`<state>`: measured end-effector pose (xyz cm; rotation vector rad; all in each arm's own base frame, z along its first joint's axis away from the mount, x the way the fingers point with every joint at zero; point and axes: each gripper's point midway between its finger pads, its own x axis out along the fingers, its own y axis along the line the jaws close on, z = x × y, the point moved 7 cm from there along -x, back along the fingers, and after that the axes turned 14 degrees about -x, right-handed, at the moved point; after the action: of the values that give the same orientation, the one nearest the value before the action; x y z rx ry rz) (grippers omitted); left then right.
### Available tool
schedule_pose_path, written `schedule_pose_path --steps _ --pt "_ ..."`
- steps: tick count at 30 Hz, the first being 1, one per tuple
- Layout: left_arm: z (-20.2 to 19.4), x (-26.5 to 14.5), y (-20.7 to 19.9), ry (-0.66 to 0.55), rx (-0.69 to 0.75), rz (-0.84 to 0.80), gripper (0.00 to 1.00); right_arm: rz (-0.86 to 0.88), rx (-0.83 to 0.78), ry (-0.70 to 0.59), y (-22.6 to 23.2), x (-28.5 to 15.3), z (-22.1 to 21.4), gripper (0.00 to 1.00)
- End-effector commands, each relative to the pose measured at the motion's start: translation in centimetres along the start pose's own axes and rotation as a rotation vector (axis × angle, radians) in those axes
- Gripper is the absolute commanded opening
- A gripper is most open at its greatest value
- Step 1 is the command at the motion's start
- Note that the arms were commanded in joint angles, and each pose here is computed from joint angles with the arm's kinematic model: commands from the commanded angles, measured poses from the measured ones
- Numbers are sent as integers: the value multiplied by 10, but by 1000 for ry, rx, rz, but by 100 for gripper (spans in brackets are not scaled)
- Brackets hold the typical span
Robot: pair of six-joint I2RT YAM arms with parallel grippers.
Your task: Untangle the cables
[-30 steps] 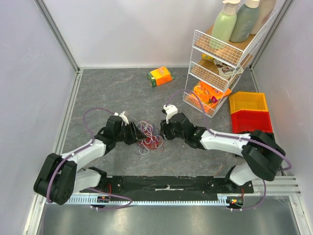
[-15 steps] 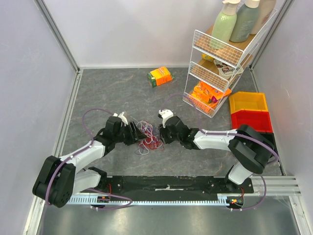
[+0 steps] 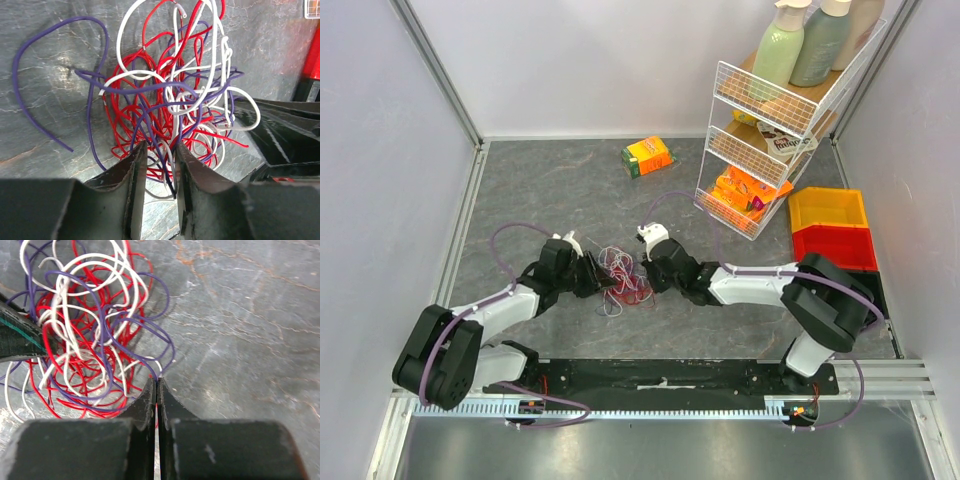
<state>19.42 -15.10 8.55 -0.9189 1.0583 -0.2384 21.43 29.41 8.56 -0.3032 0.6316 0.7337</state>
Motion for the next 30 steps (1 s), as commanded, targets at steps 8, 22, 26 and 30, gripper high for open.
schedule_pose_path --steps 8,22,26,30 --pt "13 -13 11 -205 -52 101 17 -472 -6 -250 -61 -137 77 0" --pt "46 -88 4 -601 -34 277 3 -691 118 -551 -112 -311 110 0" --pt "54 -112 -10 -693 -15 253 3 -668 98 -529 -110 -309 106 0" --pt "64 -134 -17 -791 -4 286 2 -722 94 -486 -115 -309 98 0"
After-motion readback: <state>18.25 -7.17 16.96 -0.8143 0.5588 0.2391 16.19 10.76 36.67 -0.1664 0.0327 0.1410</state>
